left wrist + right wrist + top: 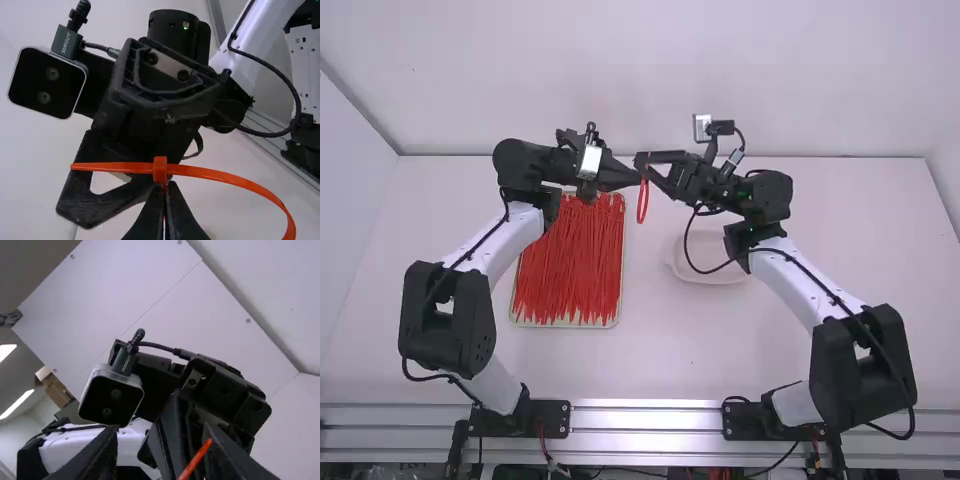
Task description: Fasten the cable tie
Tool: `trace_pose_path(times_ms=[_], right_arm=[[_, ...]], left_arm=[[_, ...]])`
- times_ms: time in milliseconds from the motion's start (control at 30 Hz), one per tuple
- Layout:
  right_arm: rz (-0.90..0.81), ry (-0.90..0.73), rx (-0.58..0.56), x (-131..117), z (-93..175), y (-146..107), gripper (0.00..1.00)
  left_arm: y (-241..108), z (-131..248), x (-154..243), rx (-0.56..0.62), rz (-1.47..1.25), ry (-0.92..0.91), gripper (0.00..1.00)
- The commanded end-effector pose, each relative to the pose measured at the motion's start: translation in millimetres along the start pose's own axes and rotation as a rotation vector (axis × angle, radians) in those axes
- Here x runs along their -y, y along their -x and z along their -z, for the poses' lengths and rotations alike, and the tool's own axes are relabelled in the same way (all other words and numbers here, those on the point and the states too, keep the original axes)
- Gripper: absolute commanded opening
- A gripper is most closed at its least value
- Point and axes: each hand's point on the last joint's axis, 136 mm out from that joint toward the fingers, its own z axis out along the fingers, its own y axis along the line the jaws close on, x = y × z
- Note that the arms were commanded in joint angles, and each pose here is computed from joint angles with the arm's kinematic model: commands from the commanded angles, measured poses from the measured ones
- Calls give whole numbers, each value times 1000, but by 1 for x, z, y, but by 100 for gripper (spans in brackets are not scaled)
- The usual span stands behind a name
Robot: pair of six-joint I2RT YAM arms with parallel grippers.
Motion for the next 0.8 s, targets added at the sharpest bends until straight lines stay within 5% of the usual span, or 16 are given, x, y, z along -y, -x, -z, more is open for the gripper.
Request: trace_pose_path(times_ms=[0, 267, 367, 767], right_arm=[[-10, 2, 3, -2, 3, 4, 38], [-11, 4, -9, -2, 4, 3, 5], [-13, 9, -14, -3, 2, 1, 0], [-2, -39, 60, 7, 13, 20, 0]], left_arm=[[11, 1, 3, -5, -27, -10, 2], [11, 1, 3, -4, -24, -10, 2], [11, 1, 3, -4, -24, -10, 2], [12, -7, 7, 4, 33, -31, 2]])
